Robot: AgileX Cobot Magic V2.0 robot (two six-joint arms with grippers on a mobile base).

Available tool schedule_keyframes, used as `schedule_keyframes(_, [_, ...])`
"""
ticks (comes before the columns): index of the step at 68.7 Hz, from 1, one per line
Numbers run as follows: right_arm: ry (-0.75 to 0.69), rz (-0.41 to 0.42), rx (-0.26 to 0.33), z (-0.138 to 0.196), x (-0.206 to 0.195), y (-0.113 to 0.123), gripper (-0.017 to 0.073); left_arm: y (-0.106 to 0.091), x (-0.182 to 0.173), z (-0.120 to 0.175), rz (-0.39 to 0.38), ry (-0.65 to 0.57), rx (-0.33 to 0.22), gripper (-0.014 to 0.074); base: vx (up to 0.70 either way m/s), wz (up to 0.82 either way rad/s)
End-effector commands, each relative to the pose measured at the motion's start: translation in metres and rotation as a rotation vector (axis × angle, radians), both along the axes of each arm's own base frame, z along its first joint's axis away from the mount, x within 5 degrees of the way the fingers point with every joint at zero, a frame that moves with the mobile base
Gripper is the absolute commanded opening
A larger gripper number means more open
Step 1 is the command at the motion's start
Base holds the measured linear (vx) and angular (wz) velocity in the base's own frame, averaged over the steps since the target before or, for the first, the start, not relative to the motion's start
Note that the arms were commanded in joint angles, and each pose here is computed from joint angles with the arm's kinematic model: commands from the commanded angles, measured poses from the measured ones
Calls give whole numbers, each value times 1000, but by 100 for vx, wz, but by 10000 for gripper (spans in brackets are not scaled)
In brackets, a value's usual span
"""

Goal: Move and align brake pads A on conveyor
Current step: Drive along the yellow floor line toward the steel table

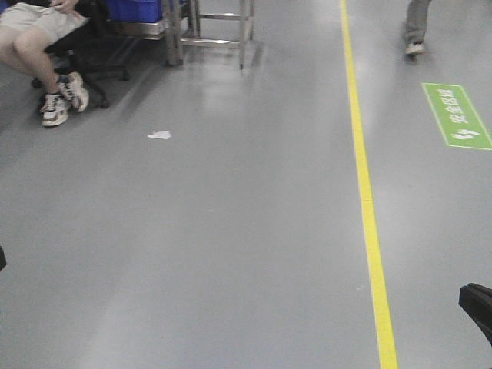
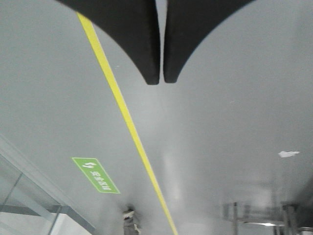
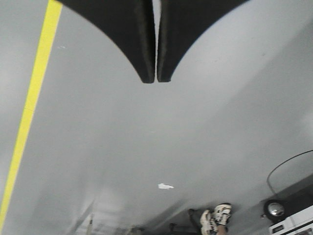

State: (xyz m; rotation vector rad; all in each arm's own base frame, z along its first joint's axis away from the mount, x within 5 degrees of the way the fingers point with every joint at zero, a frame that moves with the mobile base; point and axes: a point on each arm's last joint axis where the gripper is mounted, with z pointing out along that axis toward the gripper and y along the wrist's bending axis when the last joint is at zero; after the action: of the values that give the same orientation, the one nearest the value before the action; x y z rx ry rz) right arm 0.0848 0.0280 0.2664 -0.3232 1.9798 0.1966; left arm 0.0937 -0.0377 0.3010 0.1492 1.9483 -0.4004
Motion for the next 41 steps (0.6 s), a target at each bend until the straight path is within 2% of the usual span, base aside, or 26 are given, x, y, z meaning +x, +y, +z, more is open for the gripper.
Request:
schedule_keyframes(1, [-87,7,15,14,3,1,-10,-2,2,15,-6,-84,-43,-6,15,-38])
schedule_keyframes(22, [-84,6,14,14,3,1,-10,-2,2,15,-6,-84,-43,-6,20,-27])
schedule_keyframes(41, [-84,6,14,14,3,1,-10,-2,2,15,-6,-84,-43,-6,33,-4])
